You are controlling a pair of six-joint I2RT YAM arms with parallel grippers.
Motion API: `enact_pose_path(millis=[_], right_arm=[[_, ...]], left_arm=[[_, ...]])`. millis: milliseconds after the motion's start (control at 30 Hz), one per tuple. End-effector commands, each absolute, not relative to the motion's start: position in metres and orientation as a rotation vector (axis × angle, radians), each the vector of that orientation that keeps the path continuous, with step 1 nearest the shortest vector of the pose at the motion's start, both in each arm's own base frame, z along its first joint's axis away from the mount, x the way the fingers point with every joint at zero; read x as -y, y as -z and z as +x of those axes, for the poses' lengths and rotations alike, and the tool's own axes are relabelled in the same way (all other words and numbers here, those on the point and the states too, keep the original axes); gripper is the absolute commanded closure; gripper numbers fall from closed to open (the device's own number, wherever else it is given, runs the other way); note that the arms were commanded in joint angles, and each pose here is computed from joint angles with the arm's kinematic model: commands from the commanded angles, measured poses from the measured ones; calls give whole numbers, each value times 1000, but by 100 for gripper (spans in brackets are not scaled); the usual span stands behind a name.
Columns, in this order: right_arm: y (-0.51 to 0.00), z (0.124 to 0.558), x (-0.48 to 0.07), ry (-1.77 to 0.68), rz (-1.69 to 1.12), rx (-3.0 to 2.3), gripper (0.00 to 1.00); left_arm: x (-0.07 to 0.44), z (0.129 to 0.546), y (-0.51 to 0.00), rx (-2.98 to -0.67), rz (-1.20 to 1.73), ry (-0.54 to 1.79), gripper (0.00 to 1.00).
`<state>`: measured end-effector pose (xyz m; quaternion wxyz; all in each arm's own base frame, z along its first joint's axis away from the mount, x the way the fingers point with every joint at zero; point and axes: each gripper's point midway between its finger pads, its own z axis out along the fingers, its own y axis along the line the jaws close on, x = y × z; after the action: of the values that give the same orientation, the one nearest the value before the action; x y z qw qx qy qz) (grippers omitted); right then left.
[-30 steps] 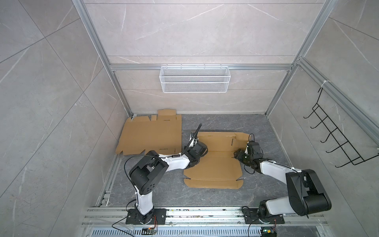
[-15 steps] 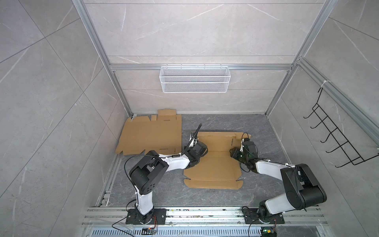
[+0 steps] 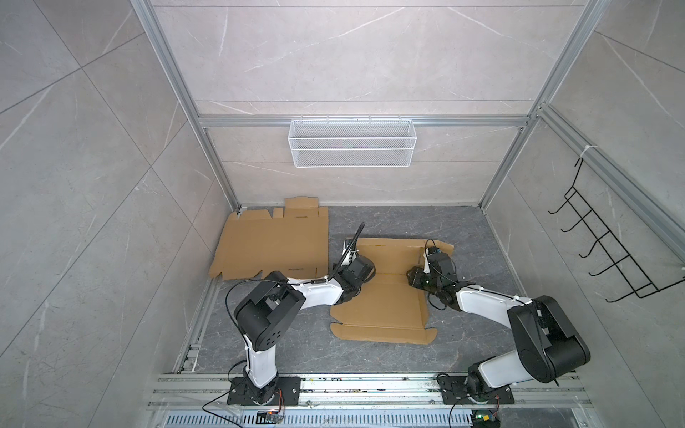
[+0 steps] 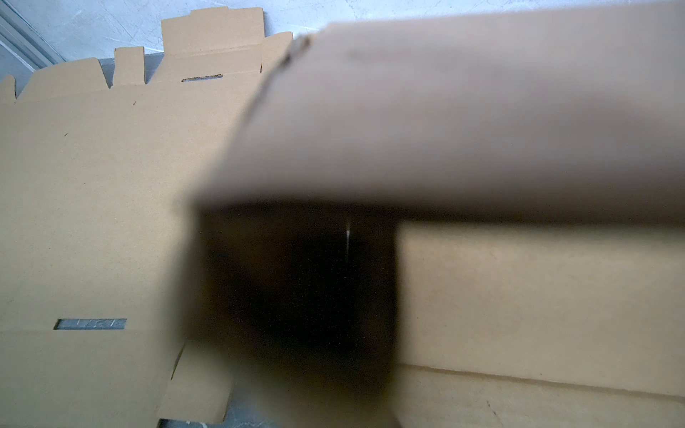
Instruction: Fold the paper box
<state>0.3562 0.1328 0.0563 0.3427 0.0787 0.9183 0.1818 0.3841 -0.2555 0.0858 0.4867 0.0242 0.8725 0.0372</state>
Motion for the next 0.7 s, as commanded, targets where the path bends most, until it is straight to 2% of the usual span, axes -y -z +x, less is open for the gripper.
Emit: enact_pose_path(millis=[0, 467, 667], right_arm=[[-46, 349, -143, -476, 139, -2448, 48], [-50, 353, -159, -530, 35, -2484, 41], [-84, 347, -127, -406, 48, -2479, 34]], left_arm=[[247, 379, -65, -2179, 146, -192, 100], [246, 379, -63, -2177, 150, -201, 100], [235, 377, -63, -2179, 130, -230, 100]])
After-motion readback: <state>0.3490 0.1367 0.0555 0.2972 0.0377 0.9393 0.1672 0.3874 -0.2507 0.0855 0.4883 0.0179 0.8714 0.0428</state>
